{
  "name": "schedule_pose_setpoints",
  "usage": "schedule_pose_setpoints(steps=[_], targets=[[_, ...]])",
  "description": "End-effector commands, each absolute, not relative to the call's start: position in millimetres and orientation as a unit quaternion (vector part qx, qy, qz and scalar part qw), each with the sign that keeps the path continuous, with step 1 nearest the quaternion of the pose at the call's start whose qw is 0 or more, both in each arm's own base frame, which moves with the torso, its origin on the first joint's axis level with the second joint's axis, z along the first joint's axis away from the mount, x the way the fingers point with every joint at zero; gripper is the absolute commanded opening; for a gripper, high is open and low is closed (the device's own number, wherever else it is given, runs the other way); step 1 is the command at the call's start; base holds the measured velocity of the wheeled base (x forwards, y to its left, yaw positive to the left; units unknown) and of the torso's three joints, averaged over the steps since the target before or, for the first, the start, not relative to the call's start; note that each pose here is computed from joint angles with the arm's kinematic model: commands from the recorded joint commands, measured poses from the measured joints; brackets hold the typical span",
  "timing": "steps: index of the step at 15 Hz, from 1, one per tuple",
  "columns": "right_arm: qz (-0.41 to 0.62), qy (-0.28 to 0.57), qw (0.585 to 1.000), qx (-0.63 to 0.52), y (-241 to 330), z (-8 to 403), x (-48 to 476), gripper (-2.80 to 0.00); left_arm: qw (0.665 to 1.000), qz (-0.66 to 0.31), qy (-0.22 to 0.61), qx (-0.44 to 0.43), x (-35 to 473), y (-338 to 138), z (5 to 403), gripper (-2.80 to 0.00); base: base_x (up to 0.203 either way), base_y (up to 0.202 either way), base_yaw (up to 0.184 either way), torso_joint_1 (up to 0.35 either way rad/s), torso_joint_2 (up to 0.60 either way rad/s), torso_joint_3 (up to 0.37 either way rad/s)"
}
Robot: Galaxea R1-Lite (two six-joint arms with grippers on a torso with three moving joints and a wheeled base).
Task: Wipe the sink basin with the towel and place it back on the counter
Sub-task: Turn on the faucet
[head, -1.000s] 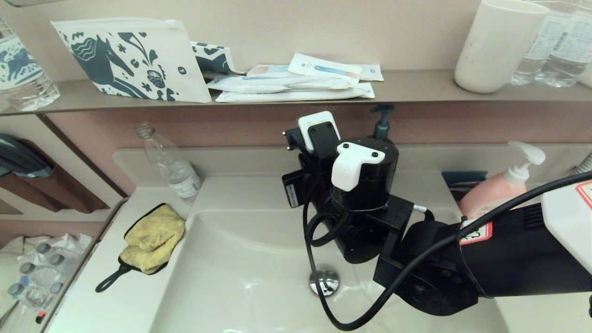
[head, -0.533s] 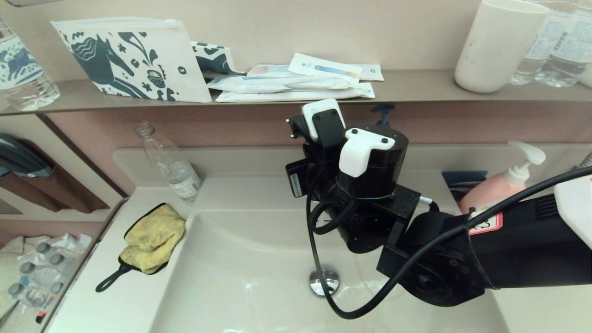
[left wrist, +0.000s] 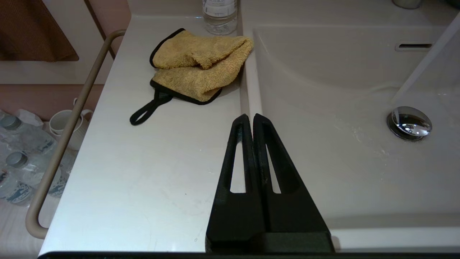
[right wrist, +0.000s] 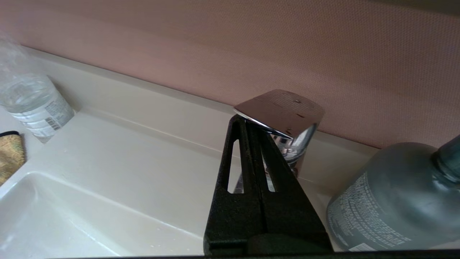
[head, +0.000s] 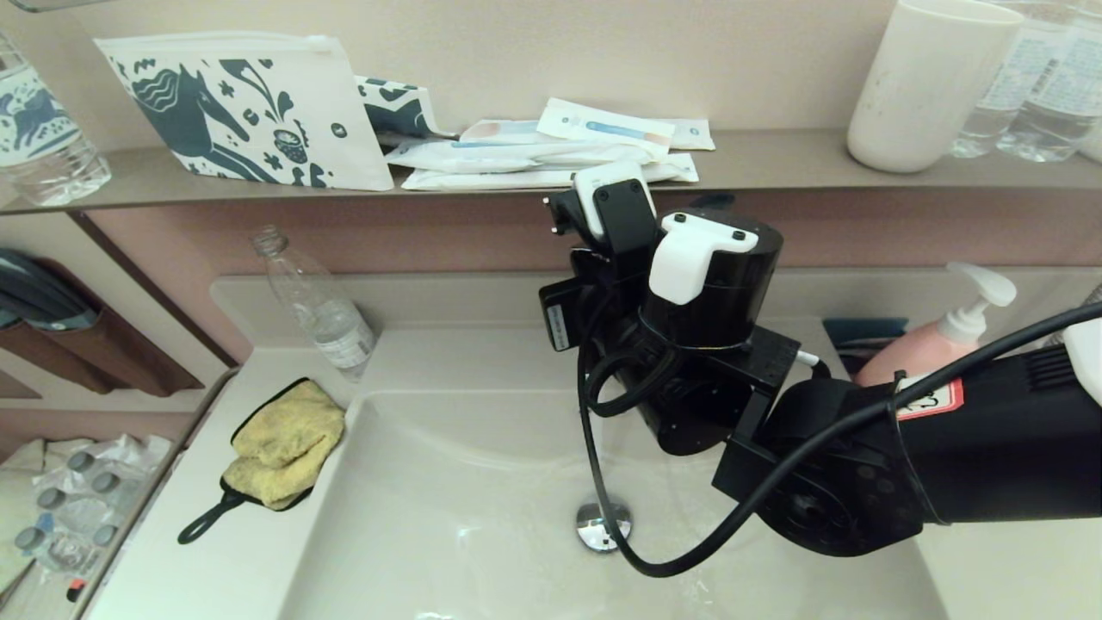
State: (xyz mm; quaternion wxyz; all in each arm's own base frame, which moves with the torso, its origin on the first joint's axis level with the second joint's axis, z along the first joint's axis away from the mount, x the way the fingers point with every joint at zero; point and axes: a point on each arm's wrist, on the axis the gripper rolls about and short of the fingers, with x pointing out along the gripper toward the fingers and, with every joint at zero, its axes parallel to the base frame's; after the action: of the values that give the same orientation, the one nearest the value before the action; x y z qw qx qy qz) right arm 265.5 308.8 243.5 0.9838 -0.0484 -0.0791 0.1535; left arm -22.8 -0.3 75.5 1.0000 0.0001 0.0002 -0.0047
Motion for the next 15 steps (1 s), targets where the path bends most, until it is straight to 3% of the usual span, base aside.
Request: schedule_pose_setpoints(steps=[1, 15], targets=[[0.147, -0.09, 0.984, -0.04, 303.3, 252.2, 264.7, -2.8, 1.0, -0.004, 0.001, 0.0, -22.7, -0.4, 75.5, -2.8, 0.0, 0.0, 0.0, 0.0, 0.0, 0.0], [0.184, -0.066, 0.979, -0.061, 305.7, 240.2, 231.6, -2.8, 1.0, -0.005, 0.0, 0.0, -22.8, -0.3, 75.5, -2.8, 0.0, 0.0, 0.0, 0.0, 0.0, 0.0]])
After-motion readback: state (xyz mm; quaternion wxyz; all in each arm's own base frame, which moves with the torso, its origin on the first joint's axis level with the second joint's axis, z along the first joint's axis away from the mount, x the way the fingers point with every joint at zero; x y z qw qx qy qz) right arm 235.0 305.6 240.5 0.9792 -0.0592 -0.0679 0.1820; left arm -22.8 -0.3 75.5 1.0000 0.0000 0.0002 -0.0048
